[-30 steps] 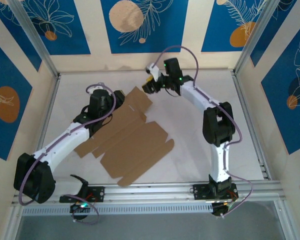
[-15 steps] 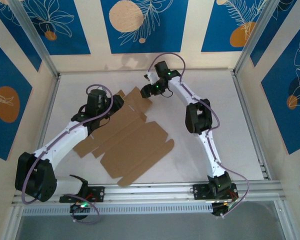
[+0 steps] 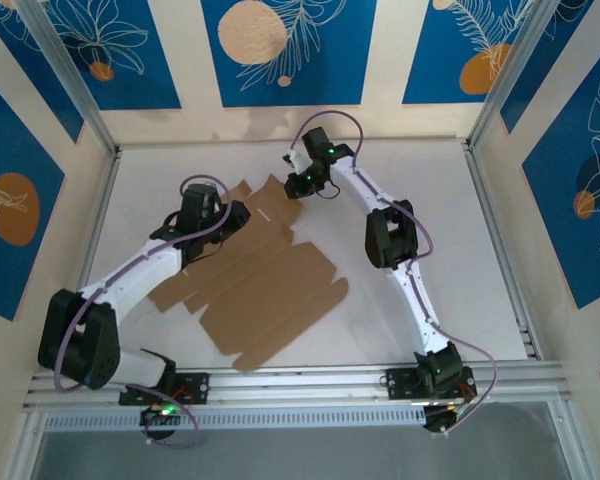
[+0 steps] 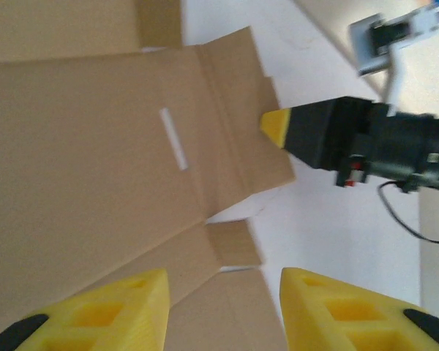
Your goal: Fold the paper box
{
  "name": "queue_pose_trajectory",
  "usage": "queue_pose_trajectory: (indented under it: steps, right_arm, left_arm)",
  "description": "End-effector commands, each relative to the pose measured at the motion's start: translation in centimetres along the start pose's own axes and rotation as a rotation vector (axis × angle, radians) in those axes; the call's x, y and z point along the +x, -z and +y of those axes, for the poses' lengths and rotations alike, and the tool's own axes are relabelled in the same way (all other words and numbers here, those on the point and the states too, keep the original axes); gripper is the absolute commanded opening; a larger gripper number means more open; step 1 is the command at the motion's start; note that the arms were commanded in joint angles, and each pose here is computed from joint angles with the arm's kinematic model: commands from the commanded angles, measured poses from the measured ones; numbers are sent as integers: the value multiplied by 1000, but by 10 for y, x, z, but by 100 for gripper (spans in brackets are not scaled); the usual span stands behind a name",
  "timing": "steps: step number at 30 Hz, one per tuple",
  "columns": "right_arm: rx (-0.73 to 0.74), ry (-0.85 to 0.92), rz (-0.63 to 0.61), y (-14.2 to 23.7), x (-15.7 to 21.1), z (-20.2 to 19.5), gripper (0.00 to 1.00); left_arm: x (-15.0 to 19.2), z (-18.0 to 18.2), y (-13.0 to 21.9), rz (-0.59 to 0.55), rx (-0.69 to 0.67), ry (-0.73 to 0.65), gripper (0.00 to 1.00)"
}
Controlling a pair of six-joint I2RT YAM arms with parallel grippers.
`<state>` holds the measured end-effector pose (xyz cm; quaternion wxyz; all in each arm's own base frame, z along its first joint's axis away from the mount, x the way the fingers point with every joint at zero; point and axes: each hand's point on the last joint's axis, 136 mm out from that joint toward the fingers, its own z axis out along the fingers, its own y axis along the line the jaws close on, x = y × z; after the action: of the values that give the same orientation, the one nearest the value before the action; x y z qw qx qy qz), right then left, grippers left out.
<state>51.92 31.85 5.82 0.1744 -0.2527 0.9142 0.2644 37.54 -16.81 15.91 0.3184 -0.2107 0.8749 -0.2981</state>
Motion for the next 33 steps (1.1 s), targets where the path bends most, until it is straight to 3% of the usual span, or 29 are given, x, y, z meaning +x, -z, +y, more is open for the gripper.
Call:
queue_pose_trajectory:
  steps: [1, 7, 14, 20, 23, 27, 33]
  right_arm:
    - [81, -5, 0, 28, 4, -19, 4]
    - [199, 12, -23, 72, 20, -40, 0]
    - [479, 151, 36, 98, 47, -58, 0]
    - [757, 416, 159, 68, 68, -69, 0]
    - [832, 468, 214, 52, 73, -81, 0]
    - [827, 506, 265, 31, 82, -82, 0]
    - [704, 540, 317, -8, 100, -60, 0]
  left_arm:
    - [10, 18, -18, 73, -69, 20, 41]
    - [36, 50, -61, 177, -180, 106, 31]
    - [56, 71, -101, 239, -297, 116, 18]
    - [68, 83, -117, 271, -323, 135, 11]
    - [70, 82, -119, 278, -315, 137, 9]
    - [70, 82, -118, 278, -313, 127, 9]
    - [73, 86, -120, 284, -318, 129, 8]
